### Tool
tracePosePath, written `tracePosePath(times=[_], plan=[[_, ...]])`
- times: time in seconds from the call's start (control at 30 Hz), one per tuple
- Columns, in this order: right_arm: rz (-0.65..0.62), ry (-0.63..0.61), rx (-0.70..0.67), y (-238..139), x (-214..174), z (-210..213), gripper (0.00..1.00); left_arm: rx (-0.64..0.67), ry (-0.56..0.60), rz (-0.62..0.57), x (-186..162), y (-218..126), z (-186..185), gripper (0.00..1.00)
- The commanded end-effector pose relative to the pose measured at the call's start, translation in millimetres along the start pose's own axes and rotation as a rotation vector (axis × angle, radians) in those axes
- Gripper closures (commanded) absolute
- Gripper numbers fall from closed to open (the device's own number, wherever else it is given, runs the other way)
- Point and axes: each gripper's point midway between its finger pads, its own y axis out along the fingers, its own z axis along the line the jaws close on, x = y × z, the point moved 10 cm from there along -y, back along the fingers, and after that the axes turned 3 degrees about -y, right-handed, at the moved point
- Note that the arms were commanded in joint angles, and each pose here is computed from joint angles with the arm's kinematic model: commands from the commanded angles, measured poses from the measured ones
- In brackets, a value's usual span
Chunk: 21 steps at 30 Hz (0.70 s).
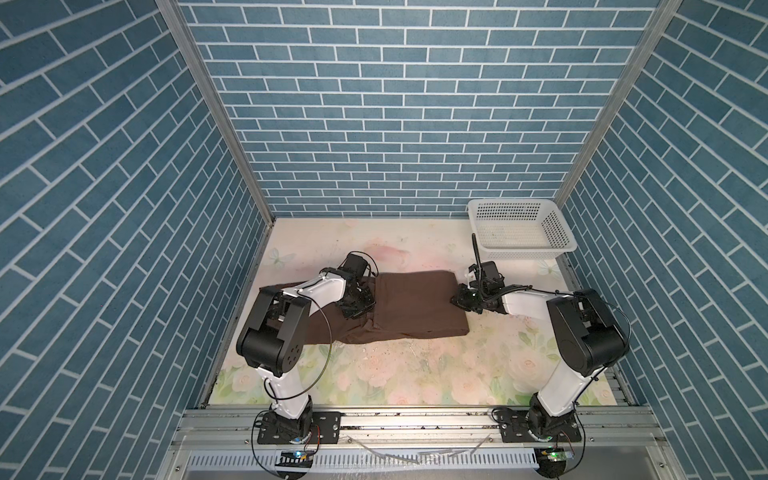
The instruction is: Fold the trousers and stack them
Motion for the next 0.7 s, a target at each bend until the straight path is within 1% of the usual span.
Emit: tracePosePath(times=[0.0, 0.13, 0.2, 0.23, 0.27, 0.3, 0.4, 0.43, 0.47, 0.53, 0.67], plan=[[-0.013, -0.110, -0.194, -27.7, 1.2, -15.4, 1.00, 0.171, -0.027, 0.045, -8.6, 12.6, 32.1, 0.74], [-0.042, -0.168, -0.246, -54.1, 11.2, -8.0, 1.00, 0.148, -0.023, 0.034, -7.1, 14.6, 31.5, 0.73], [-0.051, -0.180, -0.237, -60.6, 15.5, -2.5, 1.00, 0.119, -0.023, 0.037, -5.1, 17.6, 28.1, 0.73], [-0.045, -0.184, -0.221, -60.4, 16.9, -0.3, 0.98, 0.107, -0.020, 0.044, -3.5, 19.2, 25.0, 0.73], [-0.032, -0.187, -0.206, -58.2, 17.7, 0.9, 0.95, 0.101, -0.015, 0.053, -1.9, 21.0, 22.8, 0.73], [-0.009, -0.189, -0.185, -53.9, 17.8, 1.8, 0.89, 0.095, -0.009, 0.059, 0.1, 21.6, 20.2, 0.73], [0.012, -0.173, -0.115, -42.3, 18.9, 4.6, 0.65, 0.100, 0.001, 0.064, 2.2, 21.8, 17.8, 0.74], [0.004, -0.157, -0.110, -39.6, 18.5, 3.7, 0.59, 0.103, 0.002, 0.064, 2.5, 21.9, 17.7, 0.74], [-0.001, -0.142, -0.117, -38.0, 18.4, 2.3, 0.55, 0.102, 0.003, 0.064, 2.7, 21.7, 17.4, 0.74], [0.005, -0.119, -0.124, -32.5, 17.5, -1.0, 0.52, 0.107, -0.005, 0.061, 1.8, 23.3, 19.4, 0.74], [0.025, -0.087, -0.094, -22.5, 16.6, -2.4, 0.51, 0.088, -0.037, 0.072, -0.6, 33.1, 23.1, 0.73]])
